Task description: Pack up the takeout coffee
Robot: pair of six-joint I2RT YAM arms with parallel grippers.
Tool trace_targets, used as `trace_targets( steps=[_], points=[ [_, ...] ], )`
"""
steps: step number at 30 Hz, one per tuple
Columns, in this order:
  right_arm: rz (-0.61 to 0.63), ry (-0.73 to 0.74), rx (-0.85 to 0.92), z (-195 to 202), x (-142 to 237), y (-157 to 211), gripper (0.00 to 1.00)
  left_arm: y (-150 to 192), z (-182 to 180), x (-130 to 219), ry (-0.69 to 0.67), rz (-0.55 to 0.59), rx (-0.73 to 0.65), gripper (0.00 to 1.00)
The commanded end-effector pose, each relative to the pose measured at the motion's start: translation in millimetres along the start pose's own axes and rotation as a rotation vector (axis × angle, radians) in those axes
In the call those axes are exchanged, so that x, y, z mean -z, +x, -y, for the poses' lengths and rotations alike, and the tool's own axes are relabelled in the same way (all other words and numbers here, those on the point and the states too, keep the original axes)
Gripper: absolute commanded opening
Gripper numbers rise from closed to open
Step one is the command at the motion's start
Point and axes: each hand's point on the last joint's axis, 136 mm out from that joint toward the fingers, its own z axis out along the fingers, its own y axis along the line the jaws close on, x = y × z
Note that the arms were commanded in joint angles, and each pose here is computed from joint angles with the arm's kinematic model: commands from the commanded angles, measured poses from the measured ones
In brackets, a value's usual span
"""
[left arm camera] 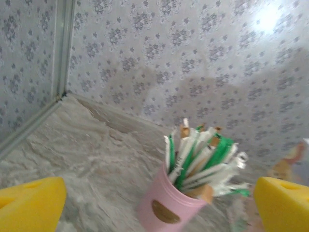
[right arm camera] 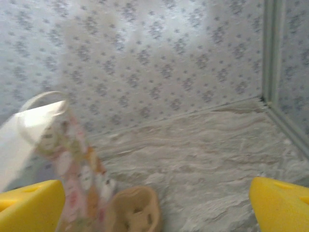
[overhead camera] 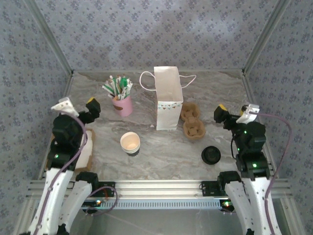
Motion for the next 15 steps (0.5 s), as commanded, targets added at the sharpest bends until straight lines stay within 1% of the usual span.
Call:
trace_targets(
  steps=[1,2,6,7,9,11,12,15],
  points=[
    [-0.238,-0.021,-0.109,-3.7,20.4,45.4,1.00,25.8,7.0,39.8,0.056,-0.192,0.092,0.99],
    [-0.250,-0.018,-0.136,-3.9,23.7,46.8,1.00,24.7,11.6,48.3,0.089,-0.196,0.089,0.99],
    [-0.305,-0.163,-0.198,-32.4,28.0,46.0,1.00,25.1,19.3,69.2,0.167,-0.186,0.118,0.99],
    [-0.303,-0.186,-0.204,-36.9,26.4,42.7,1.00,28.0,16.9,71.1,0.159,-0.192,0.135,0.99],
    [-0.345,-0.254,-0.245,-49.9,23.2,47.3,1.00,37.7,1.9,72.8,0.086,-0.206,0.194,0.99],
    [-0.397,-0.298,-0.275,-58.9,20.6,55.4,0.94,46.5,-10.7,71.2,0.023,-0.213,0.234,0.99],
    [-0.424,-0.312,-0.286,-62.2,18.7,60.6,0.90,50.3,-11.7,67.7,0.022,-0.216,0.234,1.00],
    [-0.495,-0.334,-0.299,-70.0,14.5,76.4,0.83,66.4,-16.1,54.2,-0.010,-0.263,0.253,1.00]
  ],
)
